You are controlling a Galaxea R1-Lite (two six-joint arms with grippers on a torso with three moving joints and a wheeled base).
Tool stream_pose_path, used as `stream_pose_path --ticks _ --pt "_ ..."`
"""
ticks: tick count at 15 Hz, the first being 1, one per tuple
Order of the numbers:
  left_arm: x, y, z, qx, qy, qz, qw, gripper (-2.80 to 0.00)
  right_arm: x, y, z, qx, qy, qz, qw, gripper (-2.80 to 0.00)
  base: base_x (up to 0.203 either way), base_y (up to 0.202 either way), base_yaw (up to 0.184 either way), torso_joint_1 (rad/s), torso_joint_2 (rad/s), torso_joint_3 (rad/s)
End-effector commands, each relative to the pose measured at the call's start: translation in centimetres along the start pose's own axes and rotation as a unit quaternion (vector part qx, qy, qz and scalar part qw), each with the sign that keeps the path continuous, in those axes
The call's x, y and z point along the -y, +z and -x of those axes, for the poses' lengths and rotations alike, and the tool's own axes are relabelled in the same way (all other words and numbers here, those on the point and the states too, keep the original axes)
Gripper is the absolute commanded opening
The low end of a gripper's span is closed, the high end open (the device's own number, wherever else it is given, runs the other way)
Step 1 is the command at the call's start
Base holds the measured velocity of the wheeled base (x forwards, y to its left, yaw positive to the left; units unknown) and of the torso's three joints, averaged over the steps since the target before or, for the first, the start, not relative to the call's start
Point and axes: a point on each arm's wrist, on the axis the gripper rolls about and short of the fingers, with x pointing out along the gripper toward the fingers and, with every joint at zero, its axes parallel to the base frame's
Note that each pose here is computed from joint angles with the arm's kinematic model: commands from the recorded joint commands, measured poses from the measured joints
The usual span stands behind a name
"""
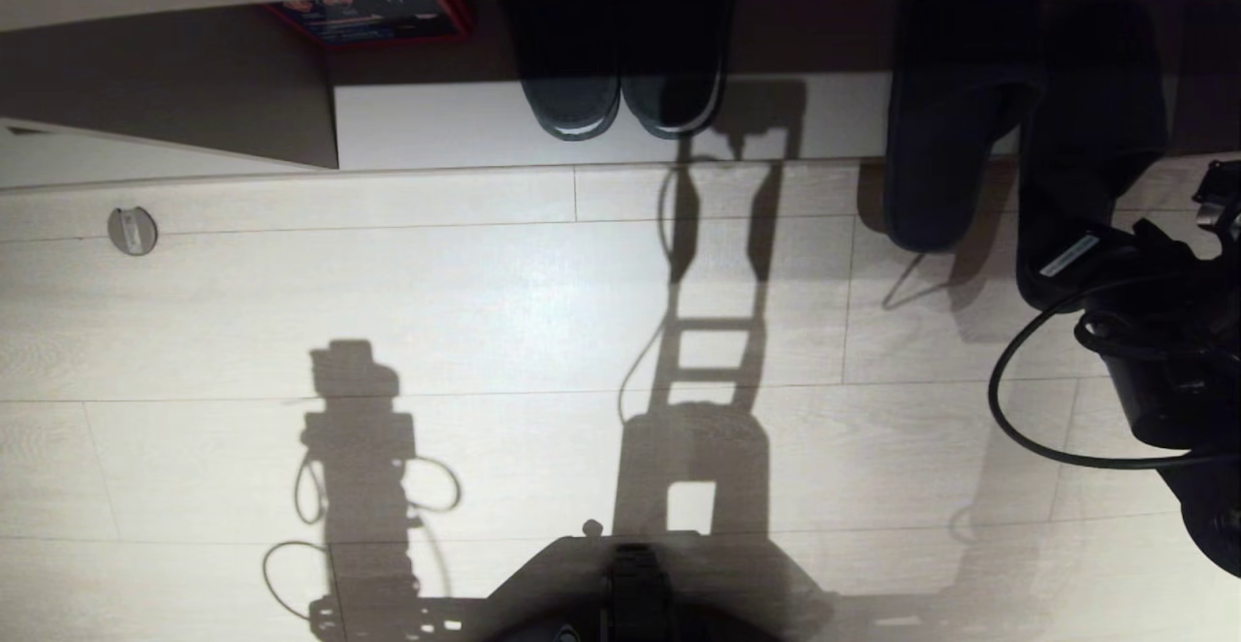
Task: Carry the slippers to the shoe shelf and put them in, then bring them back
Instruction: Pick up the slippers in the shoe cabinet
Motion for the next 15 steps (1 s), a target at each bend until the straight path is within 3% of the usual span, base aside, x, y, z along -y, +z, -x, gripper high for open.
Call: stream_pose_path --ticks 1,15 --pt "0.0 0.0 0.0 0.0 0.0 0.0 1.0 -2.8 -0.8 -0.4 -0.7 0.004 0.008 -0.006 1.0 0.0 0.0 0.0 0.0 0.0 0.0 0.0" --pt "0.0 0.0 0.0 0.0 0.0 0.0 1.0 -2.8 -3.2 -0.1 -4.2 0.053 0.024 -0.016 0.998 0.0 0.0 0.0 0.0 0.0 0.0 0.0"
